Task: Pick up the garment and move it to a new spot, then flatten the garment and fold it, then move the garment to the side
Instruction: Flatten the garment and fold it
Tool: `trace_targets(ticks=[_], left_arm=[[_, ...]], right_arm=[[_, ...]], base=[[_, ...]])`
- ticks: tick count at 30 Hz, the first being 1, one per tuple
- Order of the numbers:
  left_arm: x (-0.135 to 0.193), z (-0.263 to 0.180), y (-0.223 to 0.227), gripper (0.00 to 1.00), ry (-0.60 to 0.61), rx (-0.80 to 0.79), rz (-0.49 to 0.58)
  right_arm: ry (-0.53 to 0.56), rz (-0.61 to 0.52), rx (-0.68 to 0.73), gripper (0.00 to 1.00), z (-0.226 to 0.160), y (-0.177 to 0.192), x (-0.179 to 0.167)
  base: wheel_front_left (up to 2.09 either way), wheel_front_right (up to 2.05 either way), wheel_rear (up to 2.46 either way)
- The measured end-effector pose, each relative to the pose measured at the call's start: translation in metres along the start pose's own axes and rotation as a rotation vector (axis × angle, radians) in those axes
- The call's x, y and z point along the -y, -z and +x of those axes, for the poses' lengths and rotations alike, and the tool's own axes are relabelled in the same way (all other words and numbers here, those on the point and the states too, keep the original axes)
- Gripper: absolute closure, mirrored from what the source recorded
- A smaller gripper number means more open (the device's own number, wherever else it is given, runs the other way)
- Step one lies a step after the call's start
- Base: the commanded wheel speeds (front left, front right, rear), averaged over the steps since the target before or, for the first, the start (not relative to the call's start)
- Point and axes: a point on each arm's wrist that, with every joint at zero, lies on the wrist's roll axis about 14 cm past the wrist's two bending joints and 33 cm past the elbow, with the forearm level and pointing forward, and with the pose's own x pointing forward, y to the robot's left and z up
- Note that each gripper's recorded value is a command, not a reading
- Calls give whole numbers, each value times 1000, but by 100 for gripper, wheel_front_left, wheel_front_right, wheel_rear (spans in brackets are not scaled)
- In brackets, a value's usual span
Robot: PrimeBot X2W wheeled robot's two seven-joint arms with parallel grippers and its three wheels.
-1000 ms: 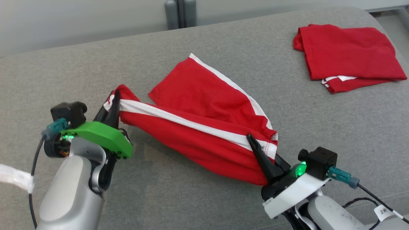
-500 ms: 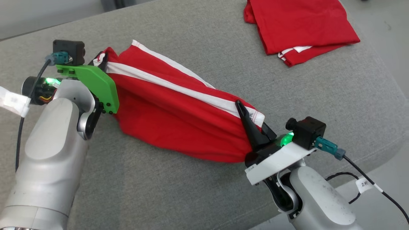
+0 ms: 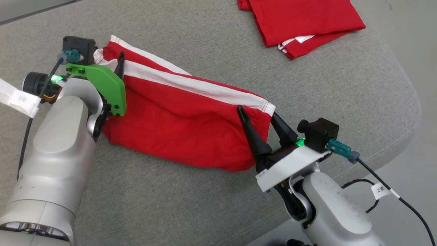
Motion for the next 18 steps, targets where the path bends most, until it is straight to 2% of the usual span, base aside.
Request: trace_targets(ticks=[9,18], left_arm=[[-8,-28,-28,0,-39,100,-5],[-24,-46,-36,0,-84,109,23]], right_arm=[[49,-49,-11,0,-56,2,16],[87,-128,155,0,-79,-50,20]], base=[[0,0,0],[0,0,0]])
